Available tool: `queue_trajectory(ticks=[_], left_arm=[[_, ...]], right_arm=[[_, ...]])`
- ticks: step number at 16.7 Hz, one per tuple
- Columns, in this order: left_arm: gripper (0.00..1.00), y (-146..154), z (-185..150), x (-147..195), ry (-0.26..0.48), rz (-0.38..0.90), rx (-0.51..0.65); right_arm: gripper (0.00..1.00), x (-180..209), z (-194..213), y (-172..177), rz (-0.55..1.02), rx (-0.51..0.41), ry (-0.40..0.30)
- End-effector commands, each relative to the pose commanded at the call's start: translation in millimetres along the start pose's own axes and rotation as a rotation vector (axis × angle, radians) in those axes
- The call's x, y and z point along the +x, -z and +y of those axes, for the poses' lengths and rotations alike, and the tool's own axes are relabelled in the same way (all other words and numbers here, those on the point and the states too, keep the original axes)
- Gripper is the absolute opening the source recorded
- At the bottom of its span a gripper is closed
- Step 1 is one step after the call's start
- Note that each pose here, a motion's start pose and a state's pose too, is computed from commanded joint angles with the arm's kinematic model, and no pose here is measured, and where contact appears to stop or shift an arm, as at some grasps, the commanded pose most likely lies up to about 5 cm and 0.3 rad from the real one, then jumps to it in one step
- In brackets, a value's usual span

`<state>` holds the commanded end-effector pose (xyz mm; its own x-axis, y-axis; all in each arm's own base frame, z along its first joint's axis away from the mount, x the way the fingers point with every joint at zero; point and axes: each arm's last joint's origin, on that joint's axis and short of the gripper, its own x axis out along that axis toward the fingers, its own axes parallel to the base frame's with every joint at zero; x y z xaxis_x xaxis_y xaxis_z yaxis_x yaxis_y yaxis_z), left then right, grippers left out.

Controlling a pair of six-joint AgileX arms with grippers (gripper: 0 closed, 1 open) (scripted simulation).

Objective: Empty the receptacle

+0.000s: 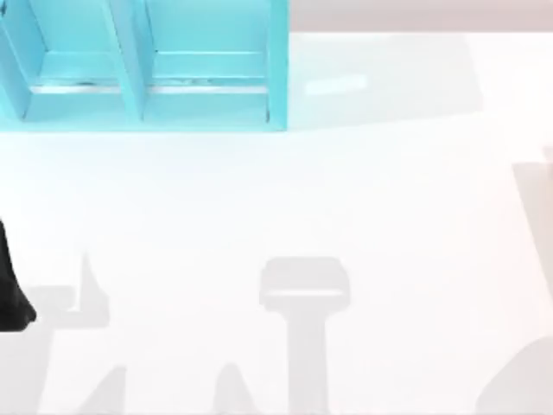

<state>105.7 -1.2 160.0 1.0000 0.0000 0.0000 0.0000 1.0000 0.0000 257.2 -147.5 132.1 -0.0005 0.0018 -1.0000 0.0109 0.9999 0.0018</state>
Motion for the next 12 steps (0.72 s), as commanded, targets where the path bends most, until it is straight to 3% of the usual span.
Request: queue_trajectory(ticks=[6, 12], left_arm=[[1.0, 0, 0, 0, 0.0, 0.0, 0.0], [1.0, 0, 0, 0, 0.0, 0.0, 0.0]], right_arm=[[0.0, -7, -1, -2, -0.02, 0.001, 0.012], [0.0, -115, -11, -16, -0.26, -0.001, 0.159]])
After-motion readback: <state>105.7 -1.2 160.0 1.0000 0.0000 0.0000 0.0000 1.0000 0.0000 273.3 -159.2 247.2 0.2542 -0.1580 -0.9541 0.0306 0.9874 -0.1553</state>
